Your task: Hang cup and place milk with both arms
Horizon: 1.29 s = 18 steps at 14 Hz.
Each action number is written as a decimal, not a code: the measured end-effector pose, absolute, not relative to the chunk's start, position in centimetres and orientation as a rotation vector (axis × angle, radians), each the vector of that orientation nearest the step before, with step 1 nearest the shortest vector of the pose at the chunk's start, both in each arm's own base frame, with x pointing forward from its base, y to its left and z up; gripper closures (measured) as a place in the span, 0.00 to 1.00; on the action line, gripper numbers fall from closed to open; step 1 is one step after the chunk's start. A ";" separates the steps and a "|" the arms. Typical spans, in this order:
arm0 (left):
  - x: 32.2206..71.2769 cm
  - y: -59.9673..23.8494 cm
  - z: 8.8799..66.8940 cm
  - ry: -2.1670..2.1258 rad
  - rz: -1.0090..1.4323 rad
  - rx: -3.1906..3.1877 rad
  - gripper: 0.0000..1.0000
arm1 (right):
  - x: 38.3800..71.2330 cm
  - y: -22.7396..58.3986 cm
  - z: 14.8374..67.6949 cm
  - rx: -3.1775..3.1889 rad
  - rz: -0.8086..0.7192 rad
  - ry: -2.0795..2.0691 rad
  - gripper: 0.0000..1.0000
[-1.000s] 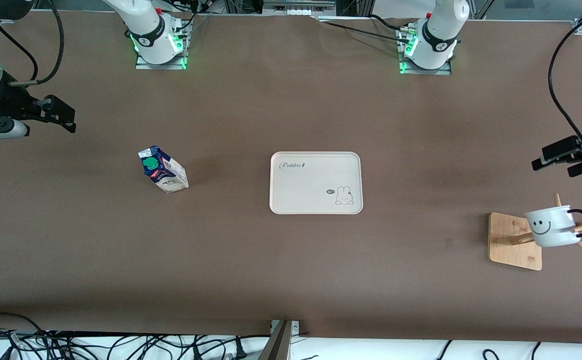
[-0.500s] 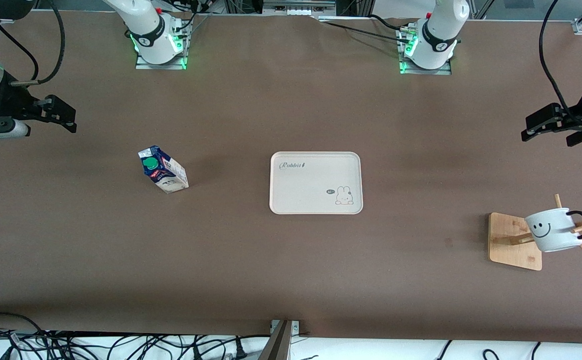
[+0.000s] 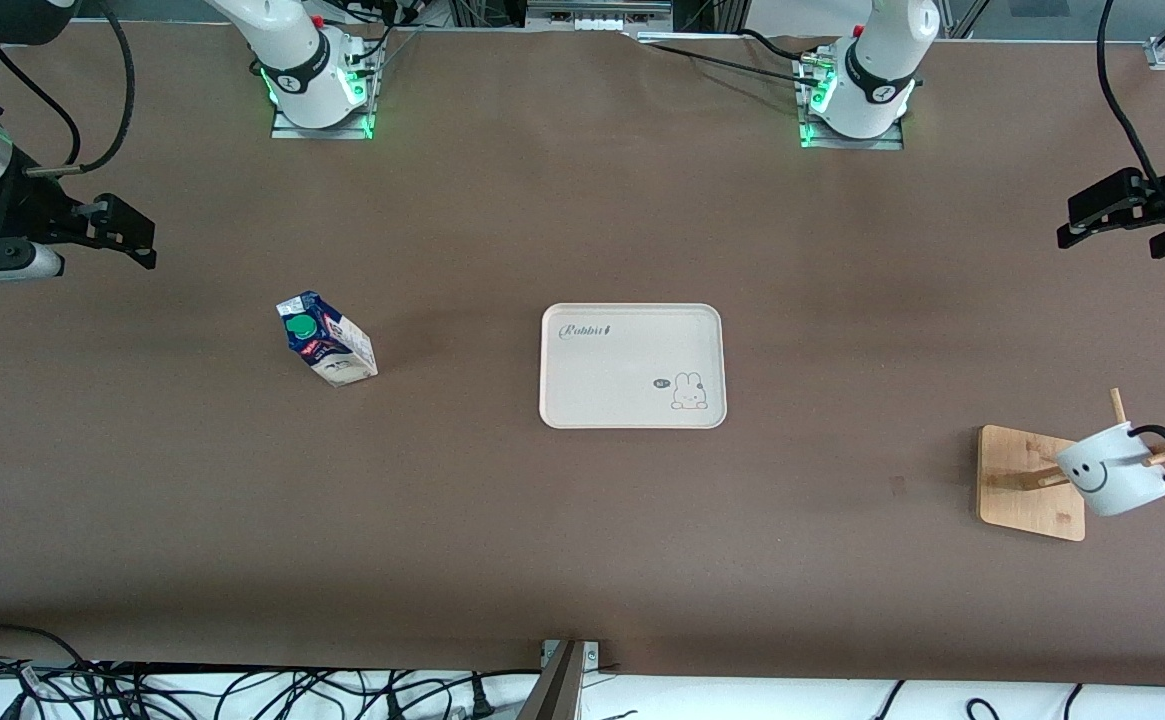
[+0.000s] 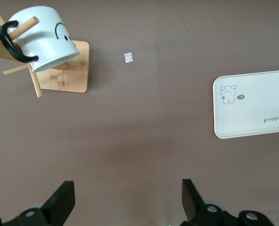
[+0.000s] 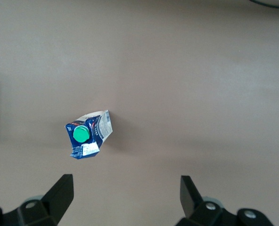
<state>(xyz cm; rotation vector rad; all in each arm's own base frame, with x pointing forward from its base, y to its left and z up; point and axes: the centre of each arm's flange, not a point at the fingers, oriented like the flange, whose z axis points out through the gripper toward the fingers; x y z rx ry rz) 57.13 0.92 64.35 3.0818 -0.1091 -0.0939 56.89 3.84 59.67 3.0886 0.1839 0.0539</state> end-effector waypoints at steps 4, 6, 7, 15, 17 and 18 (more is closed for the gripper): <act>57.0 2.6 64.4 -0.059 -0.093 3.084 0.00 | 57.4 4.0 59.0 3.091 0.053 0.186 0.00; 56.3 2.0 64.9 -0.070 -0.086 3.087 0.00 | 57.5 4.2 58.8 3.109 0.050 0.185 0.00; 55.9 1.5 65.1 -0.081 -0.080 3.091 0.00 | 57.5 4.3 58.8 3.115 0.049 0.184 0.00; 55.3 2.4 64.5 -0.050 -0.095 3.093 0.00 | 57.5 4.4 58.8 3.119 0.051 0.185 0.00; 55.3 2.9 64.1 -0.033 -0.107 3.093 0.00 | 57.5 4.4 58.8 3.119 0.052 0.185 0.00; 55.3 3.1 63.9 -0.026 -0.113 3.093 0.00 | 57.5 4.4 58.8 3.119 0.052 0.185 0.00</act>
